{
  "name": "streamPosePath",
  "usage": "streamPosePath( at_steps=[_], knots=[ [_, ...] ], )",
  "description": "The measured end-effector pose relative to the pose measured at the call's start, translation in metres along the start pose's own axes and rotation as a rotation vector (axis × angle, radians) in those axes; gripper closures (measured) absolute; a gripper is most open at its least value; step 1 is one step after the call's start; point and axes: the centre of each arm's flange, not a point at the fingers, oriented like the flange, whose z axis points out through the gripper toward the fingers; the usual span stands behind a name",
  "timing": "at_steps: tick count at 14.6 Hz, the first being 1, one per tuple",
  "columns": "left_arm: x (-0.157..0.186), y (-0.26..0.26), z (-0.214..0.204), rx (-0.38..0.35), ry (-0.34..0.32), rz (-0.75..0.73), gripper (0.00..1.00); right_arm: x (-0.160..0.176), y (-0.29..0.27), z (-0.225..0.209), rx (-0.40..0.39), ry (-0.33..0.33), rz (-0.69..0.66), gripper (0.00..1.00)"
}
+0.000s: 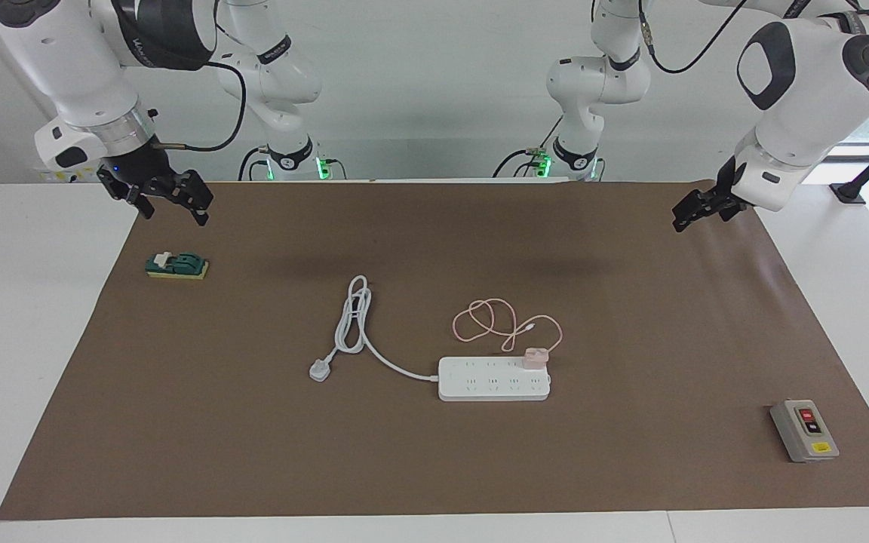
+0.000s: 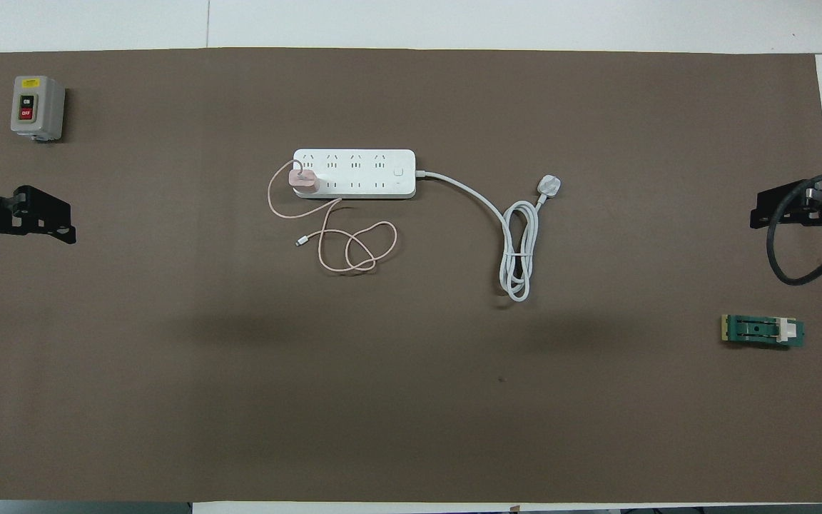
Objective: Plug charger into power strip
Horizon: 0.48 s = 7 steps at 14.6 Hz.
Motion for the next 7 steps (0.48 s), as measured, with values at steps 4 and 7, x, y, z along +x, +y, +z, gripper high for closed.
streamPosePath(
  at_steps=[4,7],
  knots=[
    [0.002,-0.005,0.003,-0.003,0.009,0.038,0.00,0.000,0.000,0.000,0.000,0.000,0.000,0.00],
    [0.002,0.000,0.008,-0.001,-0.002,0.050,0.00,0.000,0.000,0.000,0.000,0.000,0.000,0.00]
  ],
)
